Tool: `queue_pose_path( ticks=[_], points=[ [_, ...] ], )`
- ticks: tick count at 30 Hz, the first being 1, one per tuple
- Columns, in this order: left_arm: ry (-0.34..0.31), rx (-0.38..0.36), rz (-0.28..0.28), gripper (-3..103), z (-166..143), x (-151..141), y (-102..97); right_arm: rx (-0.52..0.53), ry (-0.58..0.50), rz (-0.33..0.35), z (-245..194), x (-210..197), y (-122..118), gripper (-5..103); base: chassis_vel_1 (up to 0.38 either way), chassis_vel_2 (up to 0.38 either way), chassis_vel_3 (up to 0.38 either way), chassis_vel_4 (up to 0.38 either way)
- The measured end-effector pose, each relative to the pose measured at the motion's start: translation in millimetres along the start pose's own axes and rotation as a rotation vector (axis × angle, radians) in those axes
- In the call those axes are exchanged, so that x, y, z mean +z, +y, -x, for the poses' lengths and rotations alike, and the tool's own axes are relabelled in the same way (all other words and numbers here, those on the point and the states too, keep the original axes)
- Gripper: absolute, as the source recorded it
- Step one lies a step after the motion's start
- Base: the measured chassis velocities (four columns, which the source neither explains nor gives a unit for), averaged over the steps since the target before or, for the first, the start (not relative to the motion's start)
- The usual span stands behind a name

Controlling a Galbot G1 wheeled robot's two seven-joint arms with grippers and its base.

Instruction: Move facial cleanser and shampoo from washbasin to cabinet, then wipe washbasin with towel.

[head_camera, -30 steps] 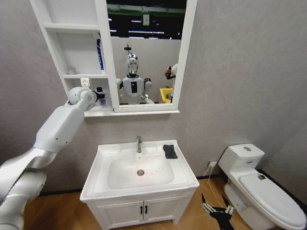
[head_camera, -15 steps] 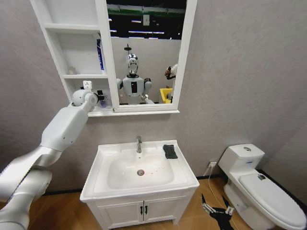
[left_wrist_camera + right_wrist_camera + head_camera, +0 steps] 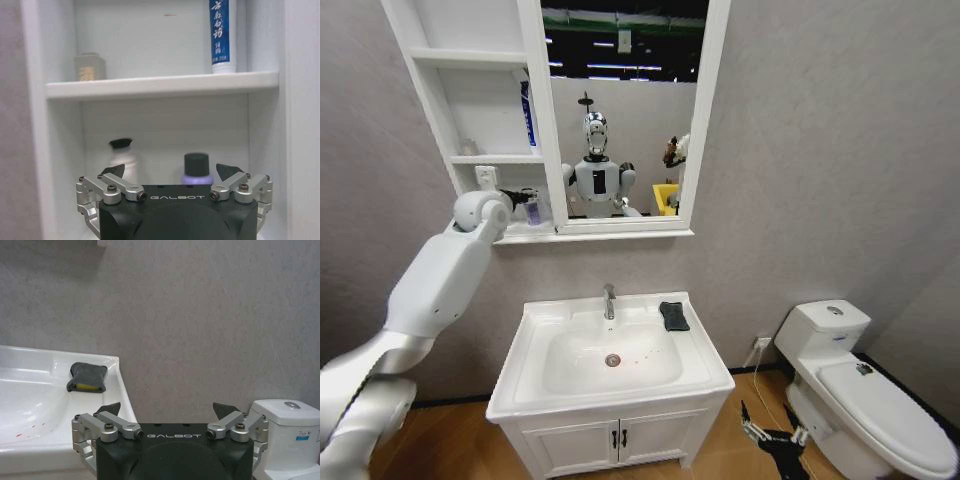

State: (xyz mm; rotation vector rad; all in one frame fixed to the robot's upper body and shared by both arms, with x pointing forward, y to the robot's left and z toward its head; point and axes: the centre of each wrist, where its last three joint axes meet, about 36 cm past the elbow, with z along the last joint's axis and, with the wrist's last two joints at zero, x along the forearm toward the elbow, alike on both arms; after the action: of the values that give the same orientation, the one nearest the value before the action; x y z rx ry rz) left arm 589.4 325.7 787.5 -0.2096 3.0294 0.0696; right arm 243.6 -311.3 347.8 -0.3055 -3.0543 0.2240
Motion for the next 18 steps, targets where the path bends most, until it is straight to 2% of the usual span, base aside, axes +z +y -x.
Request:
queue_pose_path(
  ticks=[1, 2, 4, 5, 6, 8, 9, 10, 13, 14, 16, 17, 18],
  points=[
    [-0.003, -0.019, -0.006, 100, -12.9, 9.1, 3.9, 0.000, -0.006, 0.000, 1.5, -2.2, 0.0, 100, 0.000, 0.000, 0.000, 0.000],
    [-0.003, -0.019, -0.006, 100, -12.9, 9.1, 3.9, 0.000, -0.006, 0.000, 1.5, -2.2, 0.0, 100, 0.000, 0.000, 0.000, 0.000],
    [-0.036, -0.037, -0.032, 100, -57.0, 21.7, 10.2, 0.003, -0.020, 0.002, 6.4, -10.2, 0.5, 100, 0.000, 0.000, 0.000, 0.000],
    [-0.036, -0.037, -0.032, 100, -57.0, 21.7, 10.2, 0.003, -0.020, 0.002, 6.4, -10.2, 0.5, 100, 0.000, 0.000, 0.000, 0.000],
    [-0.065, -0.042, -0.037, 100, -78.2, 26.4, 13.0, 0.004, -0.024, 0.003, 8.8, -13.0, 0.6, 100, 0.000, 0.000, 0.000, 0.000],
    [-0.101, -0.059, -0.019, 100, -116.7, 51.0, 18.6, 0.003, -0.037, 0.006, 13.4, -20.1, 1.9, 100, 0.000, 0.000, 0.000, 0.000],
    [-0.101, -0.059, -0.019, 100, -116.7, 51.0, 18.6, 0.003, -0.037, 0.006, 13.4, -20.1, 1.9, 100, 0.000, 0.000, 0.000, 0.000],
    [-0.105, -0.056, -0.004, 100, -131.0, 64.7, 20.9, 0.003, -0.043, 0.011, 14.7, -24.2, 3.0, 100, 0.000, 0.000, 0.000, 0.000],
    [-0.112, -0.083, 0.071, 100, -187.1, 139.6, 38.8, -0.003, -0.057, 0.026, 16.1, -38.9, 3.8, 100, 0.000, 0.000, 0.000, 0.000],
    [-0.112, -0.083, 0.071, 100, -187.1, 139.6, 38.8, -0.003, -0.057, 0.026, 16.1, -38.9, 3.8, 100, 0.000, 0.000, 0.000, 0.000],
    [-0.060, -0.090, 0.108, 100, -228.0, 201.9, 46.7, -0.012, -0.062, 0.027, 16.7, -47.3, 3.4, 100, 0.000, 0.000, 0.000, 0.000],
    [-0.060, -0.090, 0.108, 100, -228.0, 201.9, 46.7, -0.012, -0.062, 0.027, 16.7, -47.3, 3.4, 100, 0.000, 0.000, 0.000, 0.000],
    [0.005, -0.090, 0.120, 100, -262.7, 246.2, 47.1, -0.020, -0.065, 0.029, 17.1, -52.7, 4.2, 100, 0.000, 0.000, 0.000, 0.000]
  ],
)
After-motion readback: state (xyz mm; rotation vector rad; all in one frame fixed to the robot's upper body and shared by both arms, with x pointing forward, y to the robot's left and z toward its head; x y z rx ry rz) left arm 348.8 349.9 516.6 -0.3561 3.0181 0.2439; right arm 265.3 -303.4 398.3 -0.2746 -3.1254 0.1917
